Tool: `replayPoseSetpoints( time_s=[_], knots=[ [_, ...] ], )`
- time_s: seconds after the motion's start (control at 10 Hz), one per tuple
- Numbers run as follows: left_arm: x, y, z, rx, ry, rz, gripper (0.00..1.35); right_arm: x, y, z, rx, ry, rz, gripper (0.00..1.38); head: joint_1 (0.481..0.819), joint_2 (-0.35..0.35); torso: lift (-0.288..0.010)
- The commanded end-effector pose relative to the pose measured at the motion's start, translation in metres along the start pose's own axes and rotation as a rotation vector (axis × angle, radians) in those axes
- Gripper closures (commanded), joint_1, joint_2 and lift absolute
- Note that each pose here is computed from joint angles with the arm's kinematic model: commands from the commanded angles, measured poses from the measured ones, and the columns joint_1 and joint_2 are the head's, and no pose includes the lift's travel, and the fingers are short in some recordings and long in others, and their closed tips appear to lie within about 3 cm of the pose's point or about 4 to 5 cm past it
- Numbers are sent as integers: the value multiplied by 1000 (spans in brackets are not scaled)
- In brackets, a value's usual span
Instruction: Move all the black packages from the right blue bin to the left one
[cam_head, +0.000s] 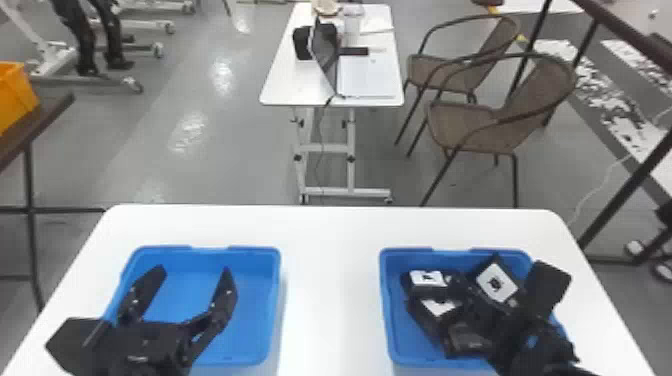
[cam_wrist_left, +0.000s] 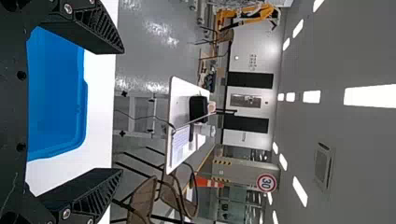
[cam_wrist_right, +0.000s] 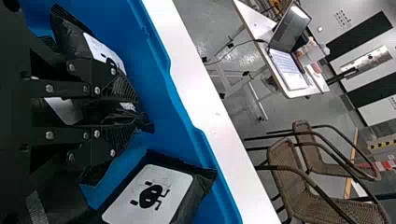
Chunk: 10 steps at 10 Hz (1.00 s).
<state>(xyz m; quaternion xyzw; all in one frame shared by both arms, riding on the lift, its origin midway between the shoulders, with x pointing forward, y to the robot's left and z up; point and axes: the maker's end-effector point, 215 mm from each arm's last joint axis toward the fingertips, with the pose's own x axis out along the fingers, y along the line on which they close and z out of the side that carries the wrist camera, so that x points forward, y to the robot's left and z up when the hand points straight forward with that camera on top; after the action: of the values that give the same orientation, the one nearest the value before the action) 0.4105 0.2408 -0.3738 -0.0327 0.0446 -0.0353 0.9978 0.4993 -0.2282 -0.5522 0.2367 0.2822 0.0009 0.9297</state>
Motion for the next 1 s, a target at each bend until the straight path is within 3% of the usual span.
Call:
replayPoseSetpoints(
  time_s=[0.0,0.5,0.6,0.9],
  knots=[
    [0,0,0,-2,-1,0,117,-3,6,1,10,-13,11,1280,695,13,-43],
    [3,-1,-2,-36,7,3,117,-52,67,64,86,-132,155,1283,695,32,-43],
    [6,1,-5,-124,14,19,117,-65,91,81,104,-136,223,1283,695,39,-43],
    [21,-9,-13,-506,17,55,117,-73,193,132,68,-136,515,1282,695,84,-43]
  ],
)
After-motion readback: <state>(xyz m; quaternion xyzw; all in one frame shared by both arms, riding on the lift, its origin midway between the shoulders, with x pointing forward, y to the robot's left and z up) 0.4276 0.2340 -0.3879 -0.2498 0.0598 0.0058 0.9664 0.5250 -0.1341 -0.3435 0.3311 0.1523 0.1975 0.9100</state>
